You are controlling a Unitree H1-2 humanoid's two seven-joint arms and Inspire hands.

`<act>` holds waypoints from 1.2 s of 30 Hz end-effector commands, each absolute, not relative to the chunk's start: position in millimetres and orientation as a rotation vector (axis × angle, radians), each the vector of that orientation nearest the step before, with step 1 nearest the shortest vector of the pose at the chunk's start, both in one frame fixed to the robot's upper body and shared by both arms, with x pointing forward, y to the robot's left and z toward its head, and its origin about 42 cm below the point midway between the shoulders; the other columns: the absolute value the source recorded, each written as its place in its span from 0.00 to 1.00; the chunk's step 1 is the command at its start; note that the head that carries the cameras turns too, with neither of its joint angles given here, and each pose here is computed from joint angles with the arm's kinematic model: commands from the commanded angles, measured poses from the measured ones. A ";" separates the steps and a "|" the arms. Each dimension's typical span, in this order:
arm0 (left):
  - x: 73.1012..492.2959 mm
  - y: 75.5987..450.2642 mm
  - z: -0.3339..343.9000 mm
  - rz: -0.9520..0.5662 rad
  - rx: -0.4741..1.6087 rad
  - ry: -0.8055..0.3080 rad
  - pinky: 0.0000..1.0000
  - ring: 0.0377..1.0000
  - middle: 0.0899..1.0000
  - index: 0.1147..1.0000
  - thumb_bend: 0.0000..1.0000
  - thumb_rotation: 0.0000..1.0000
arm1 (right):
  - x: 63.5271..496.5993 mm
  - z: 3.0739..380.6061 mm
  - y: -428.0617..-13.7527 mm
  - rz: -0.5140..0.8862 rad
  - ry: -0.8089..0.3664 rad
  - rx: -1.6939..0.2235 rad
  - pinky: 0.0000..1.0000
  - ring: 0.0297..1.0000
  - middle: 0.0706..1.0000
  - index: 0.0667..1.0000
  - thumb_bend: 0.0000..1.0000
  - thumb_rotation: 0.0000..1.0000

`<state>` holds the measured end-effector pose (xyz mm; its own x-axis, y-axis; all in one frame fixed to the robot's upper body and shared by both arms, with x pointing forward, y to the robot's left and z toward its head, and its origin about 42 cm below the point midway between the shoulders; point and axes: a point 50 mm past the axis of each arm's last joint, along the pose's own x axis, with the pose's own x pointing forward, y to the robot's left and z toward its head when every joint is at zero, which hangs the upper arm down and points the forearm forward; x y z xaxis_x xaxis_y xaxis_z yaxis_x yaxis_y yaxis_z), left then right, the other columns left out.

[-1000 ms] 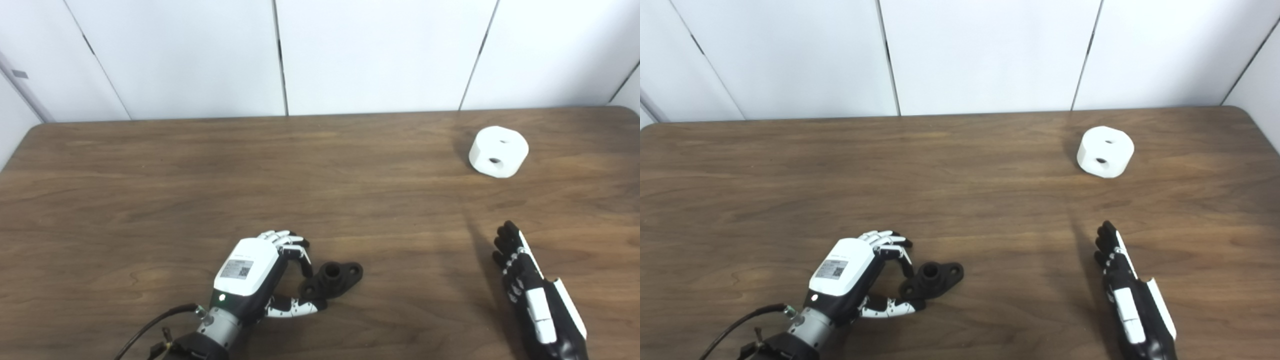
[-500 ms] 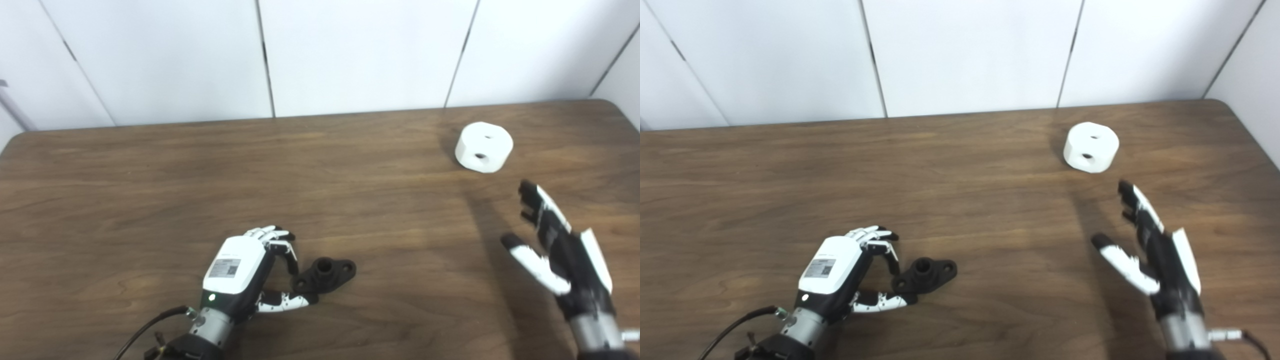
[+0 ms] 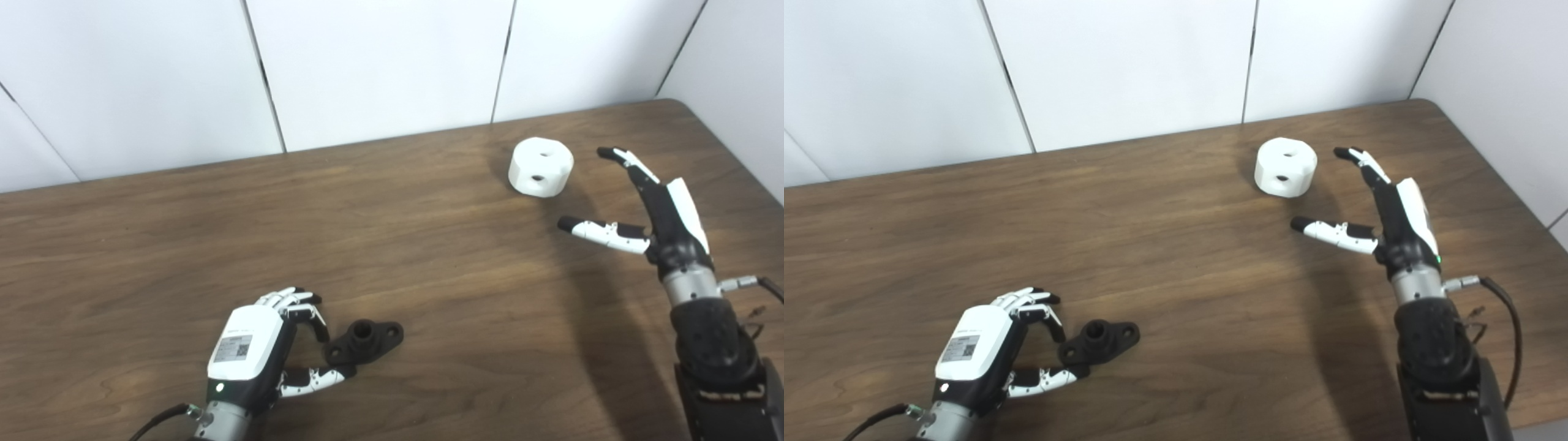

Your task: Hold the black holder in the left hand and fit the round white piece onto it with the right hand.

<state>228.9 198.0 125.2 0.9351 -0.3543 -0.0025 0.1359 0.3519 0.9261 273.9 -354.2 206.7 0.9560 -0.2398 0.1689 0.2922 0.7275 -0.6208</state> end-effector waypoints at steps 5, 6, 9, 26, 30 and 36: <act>224.9 225.0 103.5 -0.342 1.242 -0.077 0.79 0.82 0.74 0.42 0.52 0.05 | 308.2 236.7 -367.7 -0.334 -0.137 -0.812 0.95 0.96 0.94 0.86 0.84 0.35; 225.0 225.8 102.9 -0.342 1.241 -0.078 0.79 0.82 0.74 0.42 0.52 0.05 | 312.6 238.2 -368.9 -0.337 -0.138 -0.824 0.95 0.96 0.94 0.86 0.85 0.35; 224.9 228.0 100.9 -0.339 1.238 -0.085 0.79 0.82 0.73 0.42 0.52 0.05 | 328.1 243.0 -373.8 -0.338 -0.142 -0.857 0.95 0.96 0.94 0.86 0.87 0.36; 223.9 228.6 98.4 -0.339 1.228 -0.089 0.82 0.83 0.74 0.42 0.52 0.05 | 403.7 259.7 -375.1 -0.270 -0.048 -0.997 0.91 0.98 0.94 0.83 0.88 0.28; 223.9 226.8 99.3 -0.340 1.228 -0.088 0.81 0.83 0.74 0.42 0.52 0.05 | 412.7 258.3 -376.6 -0.246 -0.009 -1.014 0.88 0.99 0.95 0.83 0.89 0.27; 224.1 224.8 100.8 -0.343 1.233 -0.088 0.80 0.83 0.74 0.42 0.52 0.05 | 415.0 256.2 -376.5 -0.225 0.025 -1.035 0.88 0.99 0.95 0.82 0.90 0.27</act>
